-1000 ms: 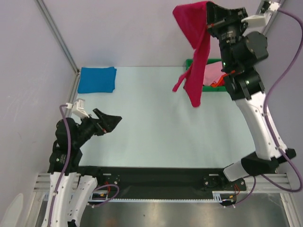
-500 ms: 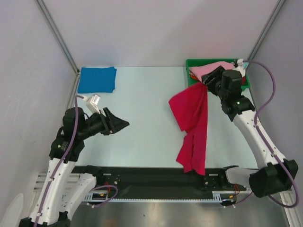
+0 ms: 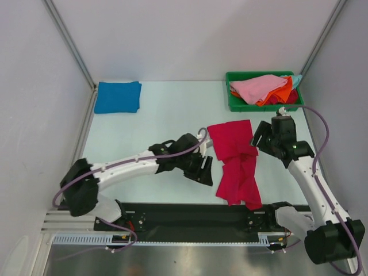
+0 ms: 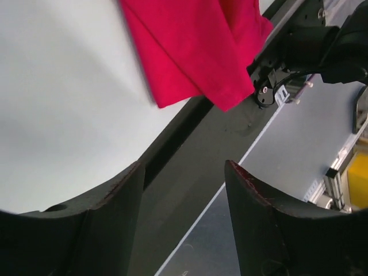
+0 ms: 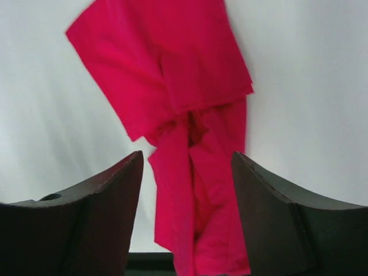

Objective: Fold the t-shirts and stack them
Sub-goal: Flatten the tshirt out

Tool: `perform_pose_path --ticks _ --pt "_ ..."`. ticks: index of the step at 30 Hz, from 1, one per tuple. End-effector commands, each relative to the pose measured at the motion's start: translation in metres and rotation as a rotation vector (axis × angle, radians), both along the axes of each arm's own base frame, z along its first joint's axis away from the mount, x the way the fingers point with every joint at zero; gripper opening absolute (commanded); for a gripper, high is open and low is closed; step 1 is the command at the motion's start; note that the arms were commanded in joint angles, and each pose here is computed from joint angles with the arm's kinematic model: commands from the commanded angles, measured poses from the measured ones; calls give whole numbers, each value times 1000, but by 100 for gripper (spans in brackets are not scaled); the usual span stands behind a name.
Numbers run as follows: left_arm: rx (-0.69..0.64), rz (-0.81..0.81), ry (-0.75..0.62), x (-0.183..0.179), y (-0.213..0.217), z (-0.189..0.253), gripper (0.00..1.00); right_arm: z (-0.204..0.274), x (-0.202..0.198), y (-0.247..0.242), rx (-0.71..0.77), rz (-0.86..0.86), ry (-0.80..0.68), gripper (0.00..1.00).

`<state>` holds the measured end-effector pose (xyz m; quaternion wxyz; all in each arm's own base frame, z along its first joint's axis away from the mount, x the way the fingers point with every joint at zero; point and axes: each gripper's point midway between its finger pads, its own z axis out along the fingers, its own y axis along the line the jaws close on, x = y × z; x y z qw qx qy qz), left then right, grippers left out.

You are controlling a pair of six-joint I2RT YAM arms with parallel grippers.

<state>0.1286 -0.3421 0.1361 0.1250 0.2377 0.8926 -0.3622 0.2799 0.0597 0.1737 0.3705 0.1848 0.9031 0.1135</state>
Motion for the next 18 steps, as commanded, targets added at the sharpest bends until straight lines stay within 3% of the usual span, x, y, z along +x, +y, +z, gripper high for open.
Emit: perform_pose_path --ticks 1,5,7,9,13,14,18 --pt "-171 -135 -45 0 -50 26 63 -19 -28 -13 -6 -26 69 67" --pt "-206 -213 16 -4 -86 19 62 -26 -42 -18 37 -36 88 65" --pt "-121 -239 29 -7 -95 3 70 -30 -48 -17 52 -47 103 65" --pt "-71 -231 6 -3 -103 -4 72 -35 -51 -16 62 -48 112 64" --pt "-67 -232 12 1 -127 -12 63 -47 -57 -14 79 -55 139 63" --pt "-16 -220 12 2 -124 -20 61 -49 -59 -14 81 -57 145 62" --pt "17 -207 14 1 -137 -27 59 -55 -60 -16 77 -74 160 61"
